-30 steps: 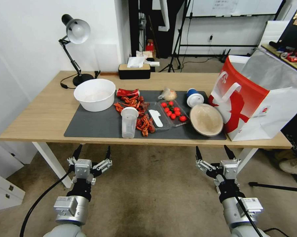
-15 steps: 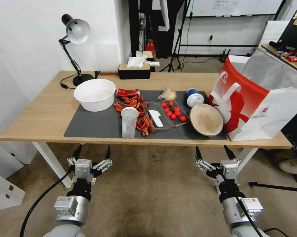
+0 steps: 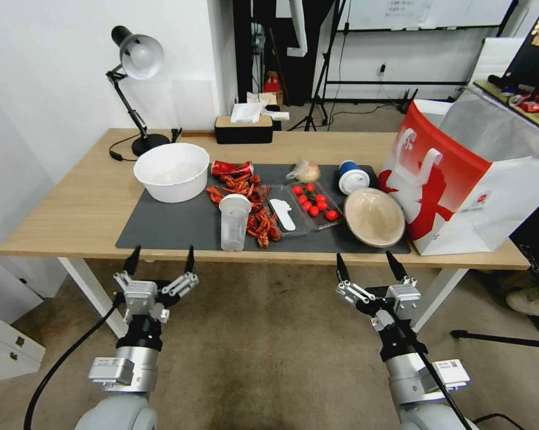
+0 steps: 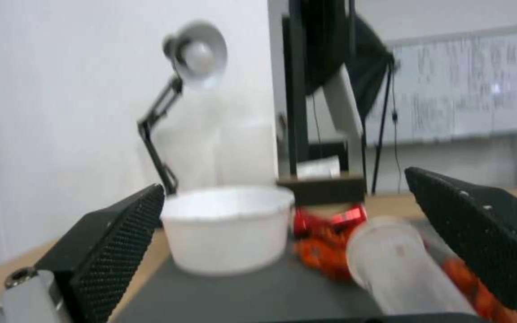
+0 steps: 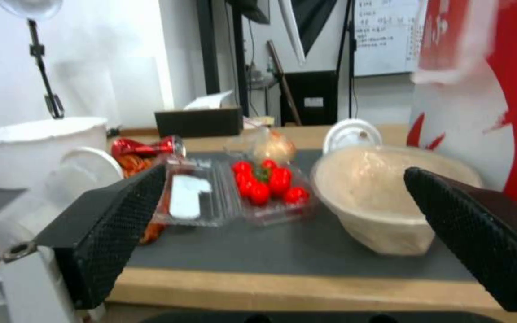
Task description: Pick up the trash from the table and place it into the takeout bag.
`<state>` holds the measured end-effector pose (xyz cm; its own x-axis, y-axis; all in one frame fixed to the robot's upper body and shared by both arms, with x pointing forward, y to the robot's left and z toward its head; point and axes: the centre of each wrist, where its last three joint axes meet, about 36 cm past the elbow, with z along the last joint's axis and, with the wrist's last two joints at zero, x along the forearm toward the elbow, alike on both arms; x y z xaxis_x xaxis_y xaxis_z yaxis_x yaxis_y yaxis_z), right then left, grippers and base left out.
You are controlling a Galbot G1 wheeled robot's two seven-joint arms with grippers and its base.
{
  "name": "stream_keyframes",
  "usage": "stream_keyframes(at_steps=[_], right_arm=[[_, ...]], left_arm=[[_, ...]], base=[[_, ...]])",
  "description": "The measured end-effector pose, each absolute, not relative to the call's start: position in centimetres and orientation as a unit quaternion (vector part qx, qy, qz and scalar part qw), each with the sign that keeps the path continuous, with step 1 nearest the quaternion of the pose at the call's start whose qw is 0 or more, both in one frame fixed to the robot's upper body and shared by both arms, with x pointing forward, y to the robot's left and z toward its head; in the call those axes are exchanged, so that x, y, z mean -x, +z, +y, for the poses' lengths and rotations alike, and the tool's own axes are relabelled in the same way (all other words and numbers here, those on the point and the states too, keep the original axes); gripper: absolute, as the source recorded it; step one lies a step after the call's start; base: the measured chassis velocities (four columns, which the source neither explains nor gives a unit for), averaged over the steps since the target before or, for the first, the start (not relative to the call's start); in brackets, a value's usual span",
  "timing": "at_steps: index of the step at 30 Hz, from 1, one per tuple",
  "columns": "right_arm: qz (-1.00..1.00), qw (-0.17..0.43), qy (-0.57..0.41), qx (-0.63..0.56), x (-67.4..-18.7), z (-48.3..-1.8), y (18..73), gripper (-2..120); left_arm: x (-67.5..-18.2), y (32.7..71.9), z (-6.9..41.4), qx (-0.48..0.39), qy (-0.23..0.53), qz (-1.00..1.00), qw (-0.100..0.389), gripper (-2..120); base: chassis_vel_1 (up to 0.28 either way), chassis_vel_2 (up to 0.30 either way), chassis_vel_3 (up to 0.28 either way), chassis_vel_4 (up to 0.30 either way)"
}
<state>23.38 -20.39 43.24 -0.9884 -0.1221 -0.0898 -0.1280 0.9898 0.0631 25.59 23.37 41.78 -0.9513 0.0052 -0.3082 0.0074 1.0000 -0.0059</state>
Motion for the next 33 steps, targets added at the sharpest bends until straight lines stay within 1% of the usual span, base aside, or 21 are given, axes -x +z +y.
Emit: stream_keyframes(at_steps=[1,3,19,23,25,26,27,29,30,31,33], right_arm=[[0.997,0.039,0.033,0.061,-23.4,-20.5,43.0,100],[0.997,0.034,0.031,0.058,-23.4,-20.6,42.7,100],[0.999,0.02,0.026,0.039,-23.4,-20.8,42.8,100],[0.999,0.005,0.051,0.019,-23.4,-20.8,44.0,100],[0.991,-0.041,0.129,-0.001,-23.5,-20.3,45.2,100],[0.991,-0.041,0.129,-0.001,-23.5,-20.3,45.2,100],[0.979,-0.071,0.191,-0.008,-23.9,-20.2,45.9,100],[0.953,-0.1,0.286,-0.006,-24.6,-20.4,47.5,100],[0.953,-0.1,0.286,-0.006,-24.6,-20.4,47.5,100],[0.937,-0.109,0.331,-0.003,-25.2,-20.8,48.4,100],[0.92,-0.114,0.375,-0.001,-26.2,-21.7,49.7,100]], left_arm=[[-25.8,41.0,23.7,-0.011,-0.011,0.987,0.16,100],[-25.8,40.4,23.8,-0.019,-0.015,0.988,0.152,100],[-24.9,39.7,24.1,-0.029,-0.01,0.993,0.111,100],[-24.6,39.5,24.0,-0.029,-0.01,0.995,0.096,100],[-24.4,39.2,24.0,-0.03,-0.009,0.996,0.084,100],[-24.4,39.2,24.0,-0.03,-0.009,0.996,0.084,100],[-24.3,39.0,24.1,-0.03,-0.009,0.996,0.079,100],[-24.3,38.8,24.1,-0.03,-0.008,0.997,0.076,100],[-24.3,38.8,24.1,-0.03,-0.008,0.997,0.076,100],[-24.3,38.8,24.2,-0.03,-0.007,0.997,0.076,100],[-24.3,38.8,24.2,-0.029,-0.007,0.997,0.076,100]], base=[[0.0,0.0,0.0,0.0],[0.0,0.0,0.0,0.0],[0.0,0.0,0.0,0.0],[0.0,0.0,0.0,0.0],[0.0,0.0,0.0,0.0],[0.0,0.0,0.0,0.0],[0.0,0.0,0.0,0.0],[0.0,0.0,0.0,0.0],[0.0,0.0,0.0,0.0],[0.0,0.0,0.0,0.0],[0.0,0.0,0.0,0.0]])
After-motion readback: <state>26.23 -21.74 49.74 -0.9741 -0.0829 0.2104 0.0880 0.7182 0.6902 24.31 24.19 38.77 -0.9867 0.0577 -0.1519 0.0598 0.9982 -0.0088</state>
